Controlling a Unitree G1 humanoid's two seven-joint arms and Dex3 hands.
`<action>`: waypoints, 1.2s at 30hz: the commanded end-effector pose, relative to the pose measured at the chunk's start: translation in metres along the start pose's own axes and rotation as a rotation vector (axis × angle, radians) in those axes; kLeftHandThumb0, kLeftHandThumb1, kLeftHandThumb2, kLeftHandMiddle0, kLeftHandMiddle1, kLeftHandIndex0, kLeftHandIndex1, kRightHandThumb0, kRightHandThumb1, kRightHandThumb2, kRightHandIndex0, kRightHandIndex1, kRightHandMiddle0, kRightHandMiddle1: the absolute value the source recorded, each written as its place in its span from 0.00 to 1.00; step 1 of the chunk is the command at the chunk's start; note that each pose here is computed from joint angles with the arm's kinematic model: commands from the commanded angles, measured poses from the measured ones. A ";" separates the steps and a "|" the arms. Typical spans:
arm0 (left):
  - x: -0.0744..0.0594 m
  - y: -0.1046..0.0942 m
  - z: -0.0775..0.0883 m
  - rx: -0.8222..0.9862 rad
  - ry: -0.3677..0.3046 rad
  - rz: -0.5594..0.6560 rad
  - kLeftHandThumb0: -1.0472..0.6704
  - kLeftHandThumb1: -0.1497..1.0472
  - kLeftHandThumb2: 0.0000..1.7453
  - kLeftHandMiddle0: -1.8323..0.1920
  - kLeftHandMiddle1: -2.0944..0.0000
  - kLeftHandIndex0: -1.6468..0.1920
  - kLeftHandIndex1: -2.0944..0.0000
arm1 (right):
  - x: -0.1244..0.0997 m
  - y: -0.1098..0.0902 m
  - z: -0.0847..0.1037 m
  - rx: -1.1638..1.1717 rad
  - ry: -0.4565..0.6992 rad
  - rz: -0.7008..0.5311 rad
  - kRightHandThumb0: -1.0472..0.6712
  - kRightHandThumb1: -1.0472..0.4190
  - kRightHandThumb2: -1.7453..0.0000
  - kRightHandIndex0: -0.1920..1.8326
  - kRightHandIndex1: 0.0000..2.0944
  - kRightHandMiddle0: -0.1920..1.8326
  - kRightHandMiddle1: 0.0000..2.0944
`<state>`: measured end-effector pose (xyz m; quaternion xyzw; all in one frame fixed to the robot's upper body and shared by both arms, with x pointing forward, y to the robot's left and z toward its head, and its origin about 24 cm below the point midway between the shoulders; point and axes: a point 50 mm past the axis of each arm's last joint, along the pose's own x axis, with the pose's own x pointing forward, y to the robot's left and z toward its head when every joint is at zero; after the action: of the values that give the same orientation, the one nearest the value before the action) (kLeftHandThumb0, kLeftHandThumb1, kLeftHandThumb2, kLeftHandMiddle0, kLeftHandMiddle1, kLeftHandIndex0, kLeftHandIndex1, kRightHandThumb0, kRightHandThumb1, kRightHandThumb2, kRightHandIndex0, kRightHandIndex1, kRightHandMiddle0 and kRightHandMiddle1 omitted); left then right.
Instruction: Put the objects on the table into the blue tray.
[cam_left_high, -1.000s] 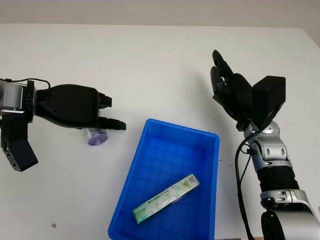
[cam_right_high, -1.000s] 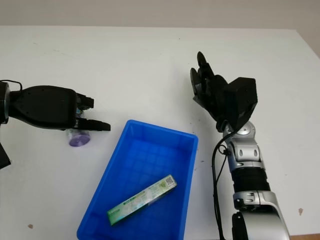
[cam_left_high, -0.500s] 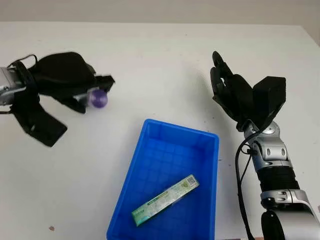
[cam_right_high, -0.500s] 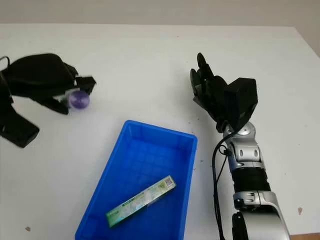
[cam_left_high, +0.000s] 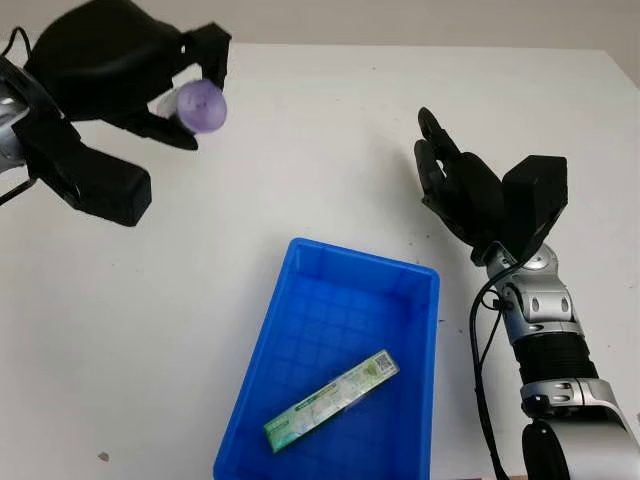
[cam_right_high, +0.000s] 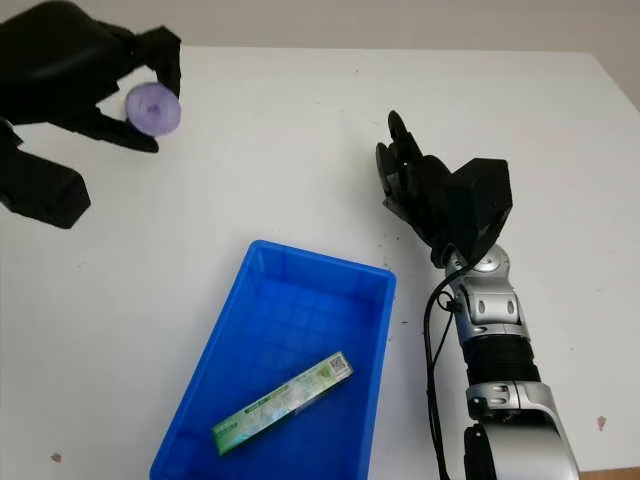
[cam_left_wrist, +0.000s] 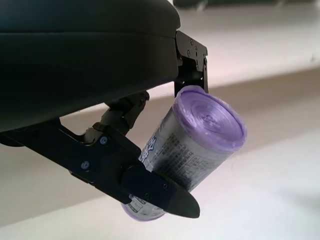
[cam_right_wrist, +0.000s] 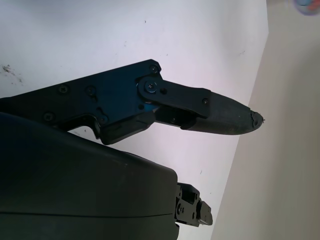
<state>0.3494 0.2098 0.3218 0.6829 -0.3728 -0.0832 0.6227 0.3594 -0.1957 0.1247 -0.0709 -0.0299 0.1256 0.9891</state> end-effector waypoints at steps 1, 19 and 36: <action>0.006 0.023 0.013 -0.086 -0.031 0.096 0.38 1.00 0.14 0.49 0.00 0.62 0.02 | 0.001 -0.001 0.005 -0.003 -0.013 -0.003 0.16 0.00 0.63 0.00 0.00 0.00 0.00; -0.010 0.037 0.100 -1.107 -0.005 -0.325 0.47 1.00 0.32 0.37 0.00 0.48 0.00 | 0.003 0.004 0.007 -0.025 -0.038 0.001 0.18 0.00 0.61 0.00 0.00 0.00 0.00; -0.019 0.002 0.119 -1.077 0.096 -0.747 0.26 1.00 0.29 1.00 0.99 1.00 0.99 | 0.002 0.004 0.008 -0.039 -0.032 -0.003 0.17 0.00 0.62 0.00 0.00 0.00 0.00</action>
<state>0.2739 0.1339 0.2867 0.3468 0.0272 -0.4236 0.8364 0.3599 -0.1919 0.1269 -0.0859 -0.0390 0.1244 0.9877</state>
